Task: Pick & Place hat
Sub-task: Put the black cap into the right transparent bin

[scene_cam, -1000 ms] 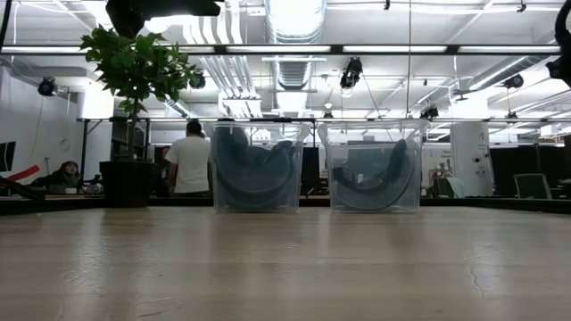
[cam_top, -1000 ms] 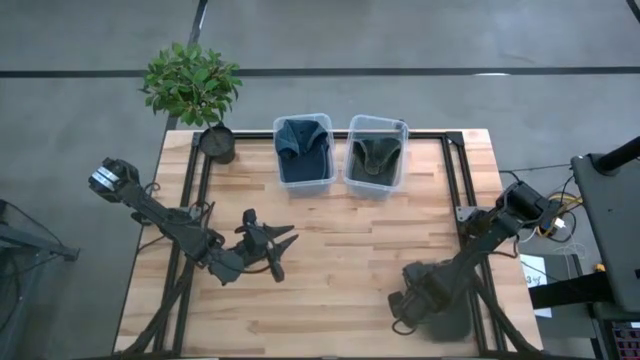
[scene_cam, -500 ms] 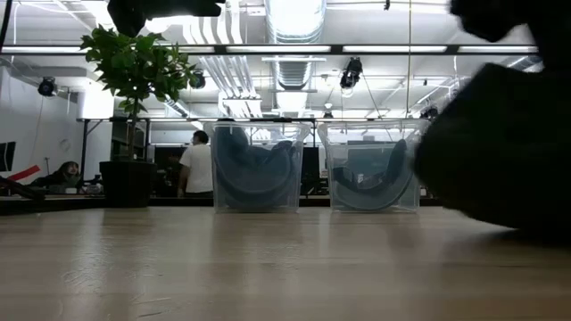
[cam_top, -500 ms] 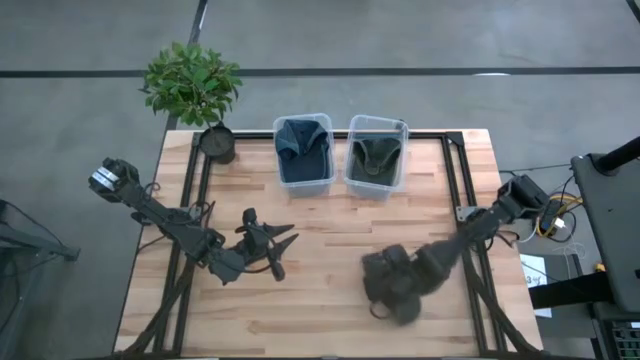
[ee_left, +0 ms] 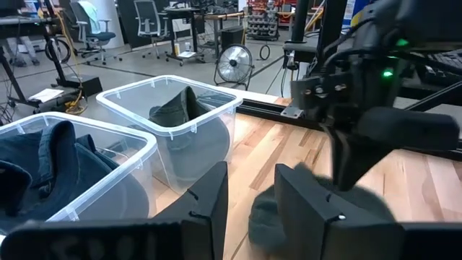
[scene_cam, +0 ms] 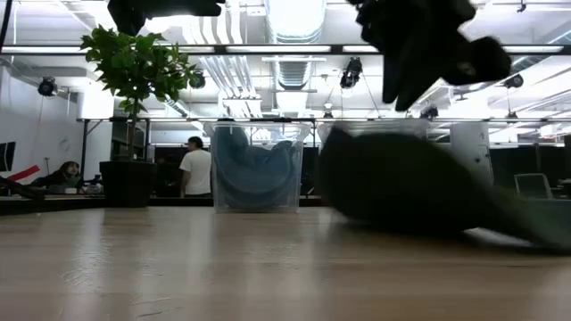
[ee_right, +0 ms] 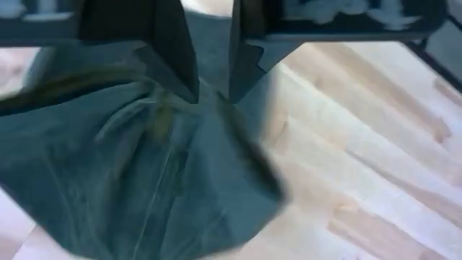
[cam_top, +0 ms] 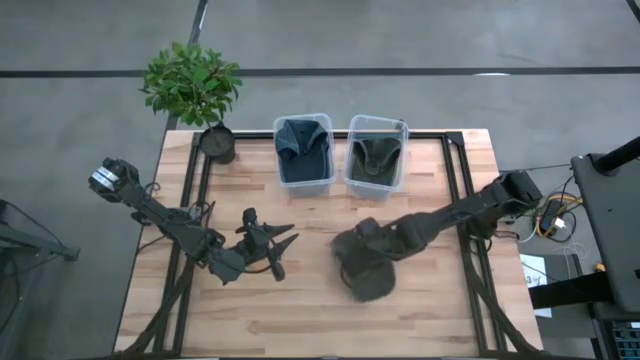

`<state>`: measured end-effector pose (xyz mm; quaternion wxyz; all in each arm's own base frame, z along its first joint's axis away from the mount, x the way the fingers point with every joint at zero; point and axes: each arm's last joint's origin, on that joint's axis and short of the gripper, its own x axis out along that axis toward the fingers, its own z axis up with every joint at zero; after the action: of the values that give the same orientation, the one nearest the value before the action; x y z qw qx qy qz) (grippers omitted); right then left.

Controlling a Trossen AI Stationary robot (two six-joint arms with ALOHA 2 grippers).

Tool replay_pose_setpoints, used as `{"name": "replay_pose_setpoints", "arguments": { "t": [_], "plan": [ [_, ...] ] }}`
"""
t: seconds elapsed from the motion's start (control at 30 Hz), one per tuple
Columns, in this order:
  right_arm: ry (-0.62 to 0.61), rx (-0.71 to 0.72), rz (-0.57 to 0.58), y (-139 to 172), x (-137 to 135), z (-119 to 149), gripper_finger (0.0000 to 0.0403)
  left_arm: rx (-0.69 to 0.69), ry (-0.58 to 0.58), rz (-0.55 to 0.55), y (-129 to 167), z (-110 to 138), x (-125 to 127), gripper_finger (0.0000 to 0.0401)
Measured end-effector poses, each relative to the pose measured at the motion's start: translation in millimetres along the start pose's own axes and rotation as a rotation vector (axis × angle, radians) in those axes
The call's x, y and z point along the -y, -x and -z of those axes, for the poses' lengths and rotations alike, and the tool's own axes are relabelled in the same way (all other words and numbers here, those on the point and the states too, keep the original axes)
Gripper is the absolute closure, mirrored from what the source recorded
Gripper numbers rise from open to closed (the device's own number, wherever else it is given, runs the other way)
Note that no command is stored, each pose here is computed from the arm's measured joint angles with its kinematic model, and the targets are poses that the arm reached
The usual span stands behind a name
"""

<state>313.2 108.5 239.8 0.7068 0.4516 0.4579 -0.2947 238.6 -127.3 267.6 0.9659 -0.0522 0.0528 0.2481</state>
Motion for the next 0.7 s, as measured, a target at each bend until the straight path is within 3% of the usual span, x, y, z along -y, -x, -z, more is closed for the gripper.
{"name": "replay_pose_setpoints", "arguments": {
  "t": [0.37, 0.47, 0.63, 0.7],
  "plan": [
    [0.172, -0.002, 0.013, 3.5, 5.0, -13.1, 0.0259, 0.001, -0.001, -0.010, -2.1, -0.7, -1.7, 0.0294],
    [0.183, -0.040, 0.082, 14.1, 15.3, -9.2, 0.0254, 0.001, 0.000, -0.013, -2.8, -0.8, -2.1, 0.0294],
    [0.170, -0.114, 0.296, 37.7, 41.6, 9.6, 0.0252, 0.001, 0.003, -0.013, -2.9, -0.8, -2.1, 0.0294],
    [0.170, -0.120, 0.311, 42.4, 46.6, 16.2, 0.0250, 0.001, 0.004, -0.013, -2.9, -0.8, -2.1, 0.0294]
  ]
}}
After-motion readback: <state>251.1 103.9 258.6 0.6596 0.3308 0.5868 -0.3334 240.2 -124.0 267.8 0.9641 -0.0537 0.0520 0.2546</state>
